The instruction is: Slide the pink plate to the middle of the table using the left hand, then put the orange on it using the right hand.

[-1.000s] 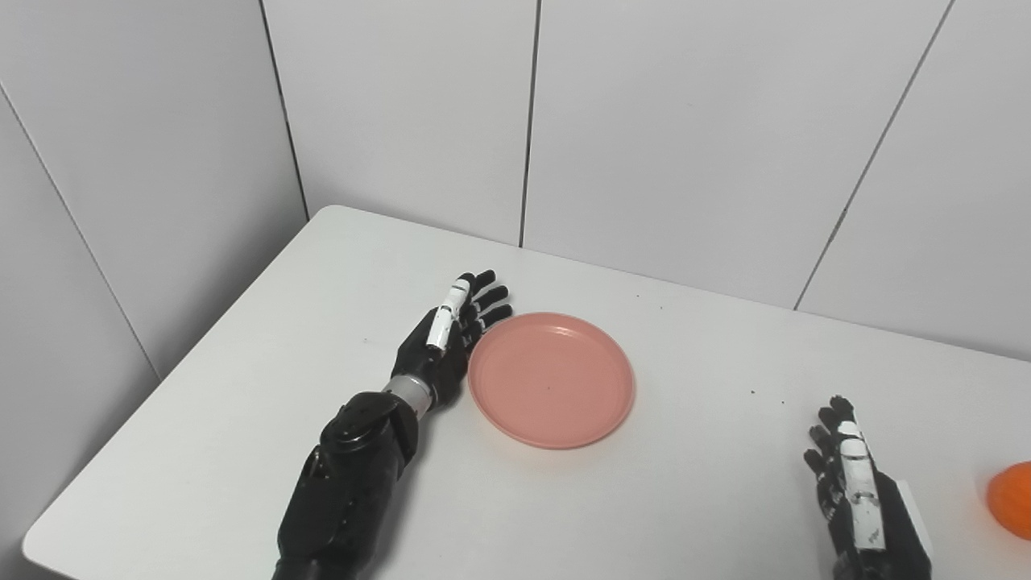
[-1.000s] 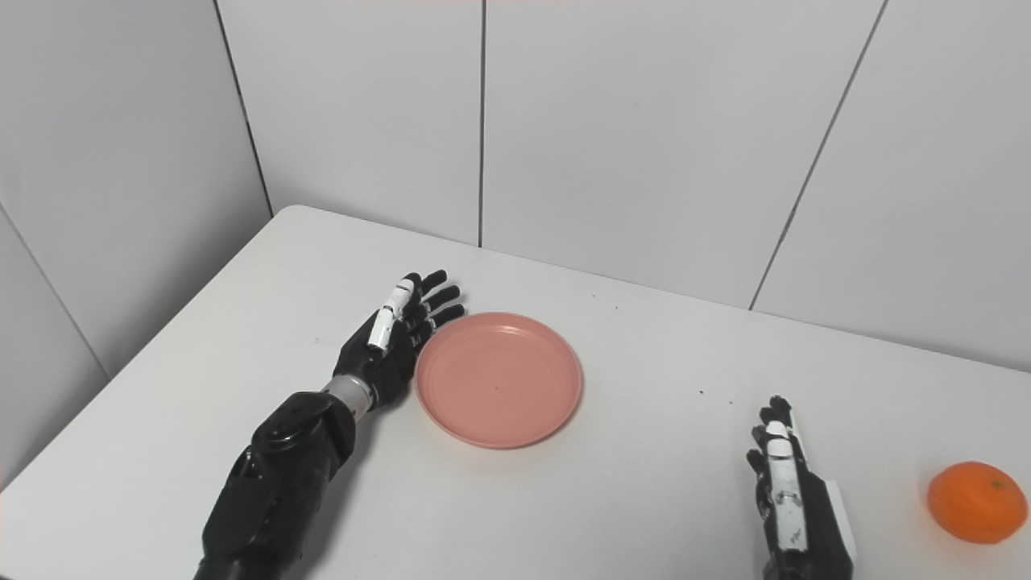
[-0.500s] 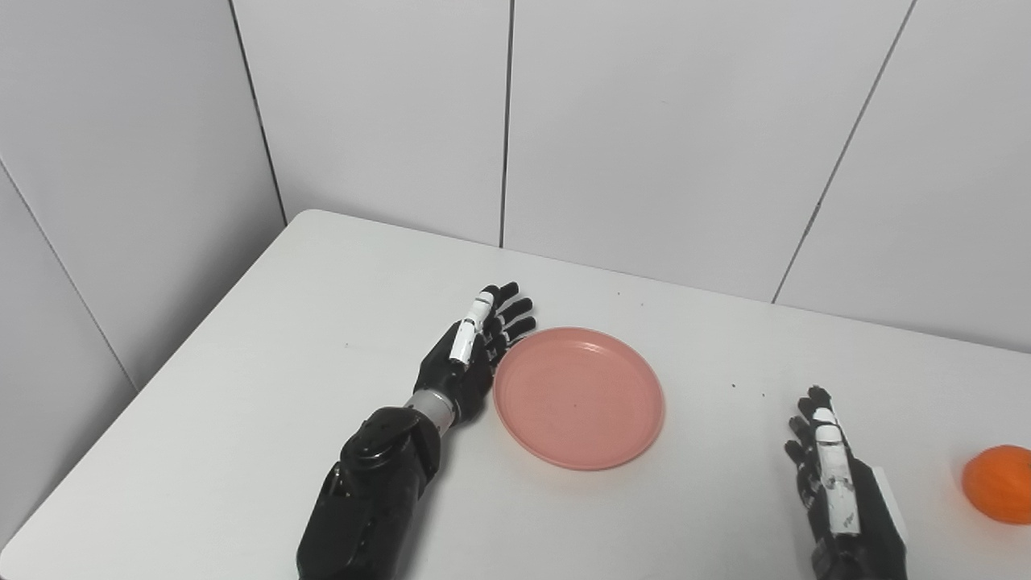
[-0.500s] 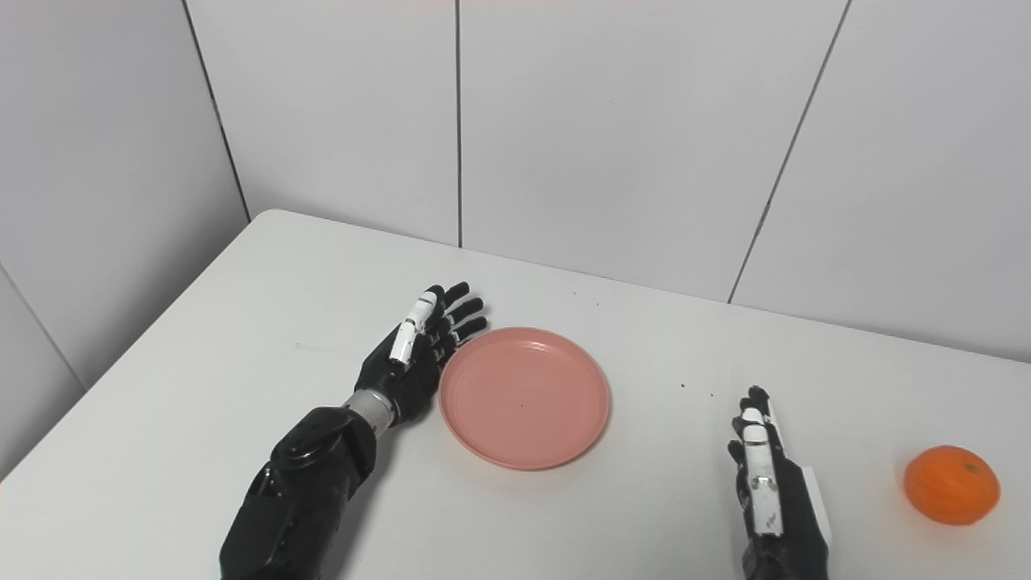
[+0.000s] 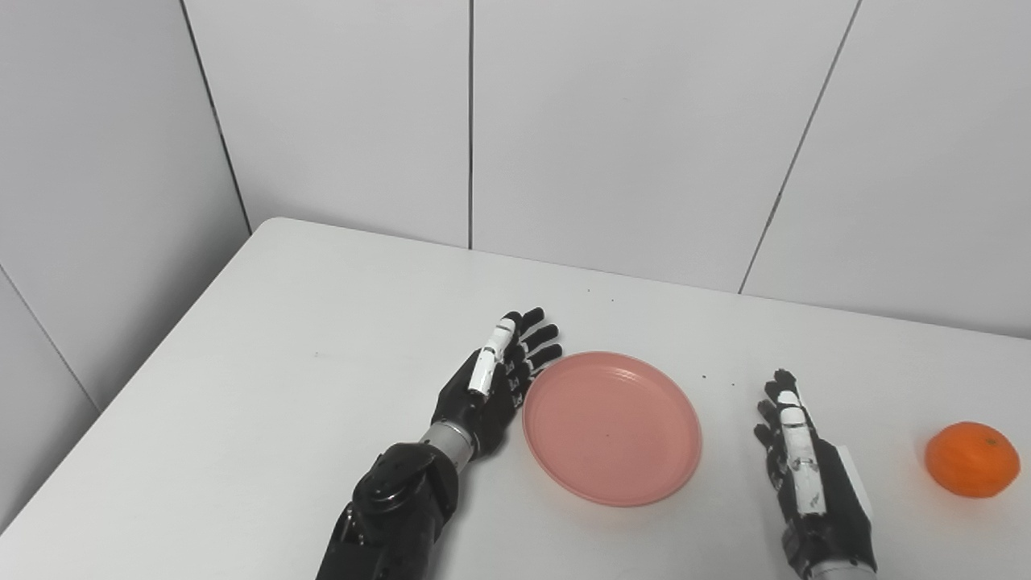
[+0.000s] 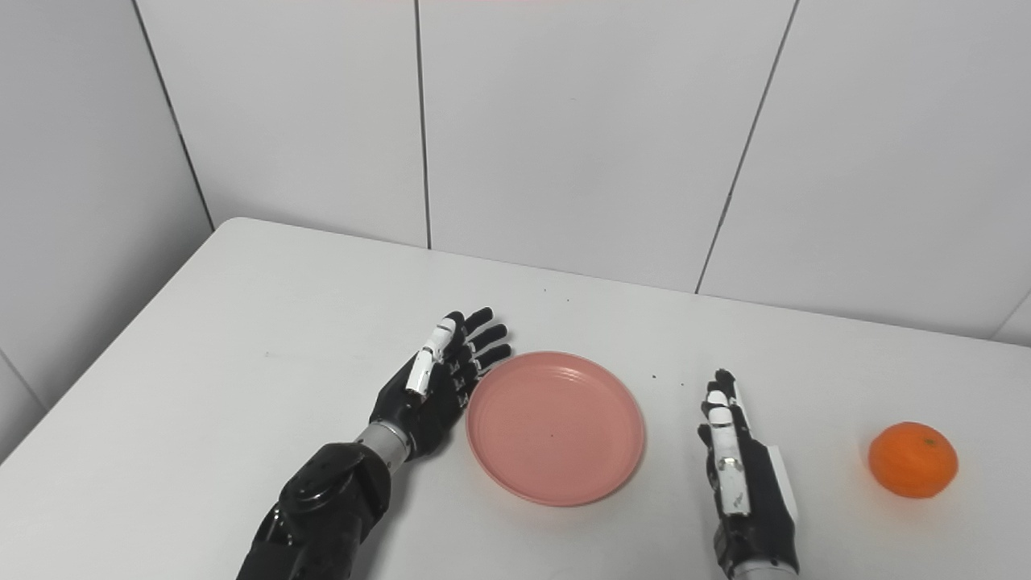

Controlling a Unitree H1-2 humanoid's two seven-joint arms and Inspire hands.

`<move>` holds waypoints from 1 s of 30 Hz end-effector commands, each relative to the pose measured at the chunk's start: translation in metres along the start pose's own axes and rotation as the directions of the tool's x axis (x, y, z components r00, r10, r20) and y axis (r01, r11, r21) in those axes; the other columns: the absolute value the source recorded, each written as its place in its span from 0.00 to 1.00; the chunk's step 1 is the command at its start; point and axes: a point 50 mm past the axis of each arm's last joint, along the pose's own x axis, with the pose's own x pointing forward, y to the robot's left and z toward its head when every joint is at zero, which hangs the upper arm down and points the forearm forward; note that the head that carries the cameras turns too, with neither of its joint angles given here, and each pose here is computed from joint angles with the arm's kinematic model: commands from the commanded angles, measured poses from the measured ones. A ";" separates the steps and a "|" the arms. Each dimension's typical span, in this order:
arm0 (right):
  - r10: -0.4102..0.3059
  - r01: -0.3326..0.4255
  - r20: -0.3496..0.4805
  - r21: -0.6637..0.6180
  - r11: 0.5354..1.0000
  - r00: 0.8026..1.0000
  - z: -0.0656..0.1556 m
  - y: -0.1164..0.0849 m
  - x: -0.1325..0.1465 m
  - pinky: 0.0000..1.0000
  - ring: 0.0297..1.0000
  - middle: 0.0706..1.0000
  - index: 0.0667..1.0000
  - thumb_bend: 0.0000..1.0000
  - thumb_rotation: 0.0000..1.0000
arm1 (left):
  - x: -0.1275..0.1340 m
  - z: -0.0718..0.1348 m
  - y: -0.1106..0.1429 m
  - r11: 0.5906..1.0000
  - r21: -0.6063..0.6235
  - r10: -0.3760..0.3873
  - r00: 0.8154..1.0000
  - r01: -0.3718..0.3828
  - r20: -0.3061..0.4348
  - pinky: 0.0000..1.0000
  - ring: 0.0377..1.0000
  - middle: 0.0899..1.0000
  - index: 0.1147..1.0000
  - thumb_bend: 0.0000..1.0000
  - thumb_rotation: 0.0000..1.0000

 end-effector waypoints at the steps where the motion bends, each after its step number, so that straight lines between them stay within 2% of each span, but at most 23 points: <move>1: 0.013 -0.014 0.062 0.005 1.000 0.998 0.017 0.007 0.006 1.00 1.00 1.00 1.00 0.24 1.00 | 0.001 0.009 -0.015 0.998 -0.005 -0.059 0.998 0.060 0.028 0.91 0.91 0.92 0.90 0.36 1.00; 11: 0.002 -0.003 0.062 0.011 1.000 0.998 0.017 0.011 0.008 1.00 0.99 1.00 0.99 0.24 1.00 | -0.002 0.006 -0.012 0.998 0.020 -0.060 0.997 0.059 0.044 0.94 0.93 0.94 0.92 0.36 1.00; 21: -0.006 0.005 0.060 0.017 1.000 0.998 0.015 0.016 0.011 1.00 0.99 1.00 0.99 0.24 1.00 | -0.008 0.005 0.000 0.998 0.063 -0.019 0.997 0.014 0.073 0.93 0.93 0.93 0.93 0.37 1.00; 30: -0.031 0.030 0.066 0.008 1.000 0.997 0.017 0.015 0.017 1.00 0.99 1.00 0.99 0.27 1.00 | -0.011 0.004 0.005 0.991 0.132 -0.010 0.990 -0.008 0.139 0.94 0.94 0.95 0.94 0.38 1.00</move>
